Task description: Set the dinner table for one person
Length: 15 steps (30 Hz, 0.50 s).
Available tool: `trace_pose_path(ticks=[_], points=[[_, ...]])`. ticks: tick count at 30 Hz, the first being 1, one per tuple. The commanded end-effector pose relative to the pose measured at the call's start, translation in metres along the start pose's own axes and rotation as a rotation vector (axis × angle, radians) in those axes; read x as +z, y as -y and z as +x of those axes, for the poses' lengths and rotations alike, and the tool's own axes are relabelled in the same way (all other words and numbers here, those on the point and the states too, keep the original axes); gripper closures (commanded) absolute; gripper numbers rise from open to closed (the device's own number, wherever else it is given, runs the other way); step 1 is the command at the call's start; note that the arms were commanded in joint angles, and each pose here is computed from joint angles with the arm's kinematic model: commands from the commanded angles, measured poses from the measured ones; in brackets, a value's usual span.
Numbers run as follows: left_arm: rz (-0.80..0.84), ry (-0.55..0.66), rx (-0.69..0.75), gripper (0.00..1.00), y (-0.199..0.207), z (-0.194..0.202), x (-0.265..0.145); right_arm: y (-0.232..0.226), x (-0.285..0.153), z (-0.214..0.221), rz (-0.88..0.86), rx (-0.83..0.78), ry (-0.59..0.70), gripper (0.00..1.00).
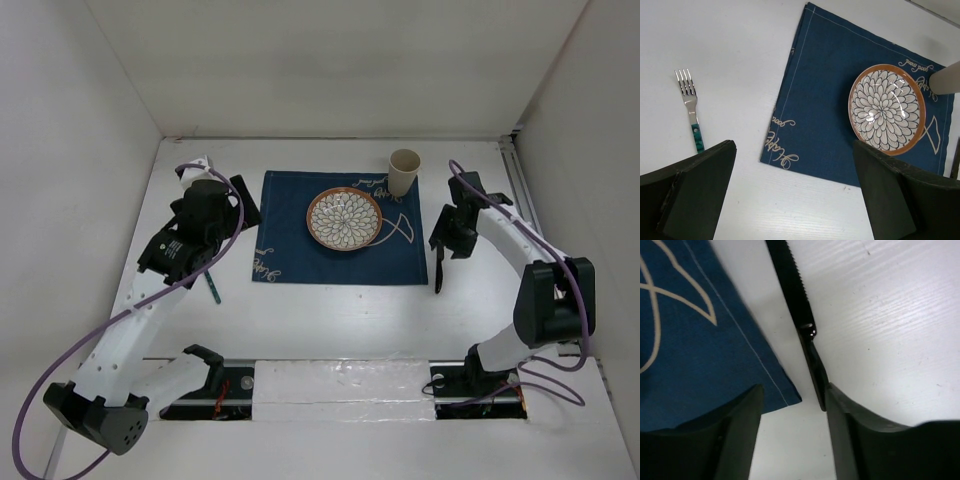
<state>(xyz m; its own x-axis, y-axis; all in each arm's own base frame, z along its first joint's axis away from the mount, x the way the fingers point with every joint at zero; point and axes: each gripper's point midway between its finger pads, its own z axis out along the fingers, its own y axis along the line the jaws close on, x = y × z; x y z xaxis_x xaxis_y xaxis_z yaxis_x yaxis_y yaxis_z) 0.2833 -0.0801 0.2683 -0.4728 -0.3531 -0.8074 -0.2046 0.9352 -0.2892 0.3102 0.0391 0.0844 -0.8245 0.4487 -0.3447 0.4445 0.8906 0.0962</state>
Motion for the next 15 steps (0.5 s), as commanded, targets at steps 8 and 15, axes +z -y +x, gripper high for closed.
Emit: trace_pose_path(ticks=[8,15], points=[[0.019,0.017,0.013,0.00,0.004,-0.002,0.001,0.018,0.027,0.020,-0.009,-0.066,-0.066,0.35],[0.037,0.006,0.023,0.00,0.008,0.000,0.003,0.029,0.054,0.029,0.040,-0.105,-0.125,0.35]])
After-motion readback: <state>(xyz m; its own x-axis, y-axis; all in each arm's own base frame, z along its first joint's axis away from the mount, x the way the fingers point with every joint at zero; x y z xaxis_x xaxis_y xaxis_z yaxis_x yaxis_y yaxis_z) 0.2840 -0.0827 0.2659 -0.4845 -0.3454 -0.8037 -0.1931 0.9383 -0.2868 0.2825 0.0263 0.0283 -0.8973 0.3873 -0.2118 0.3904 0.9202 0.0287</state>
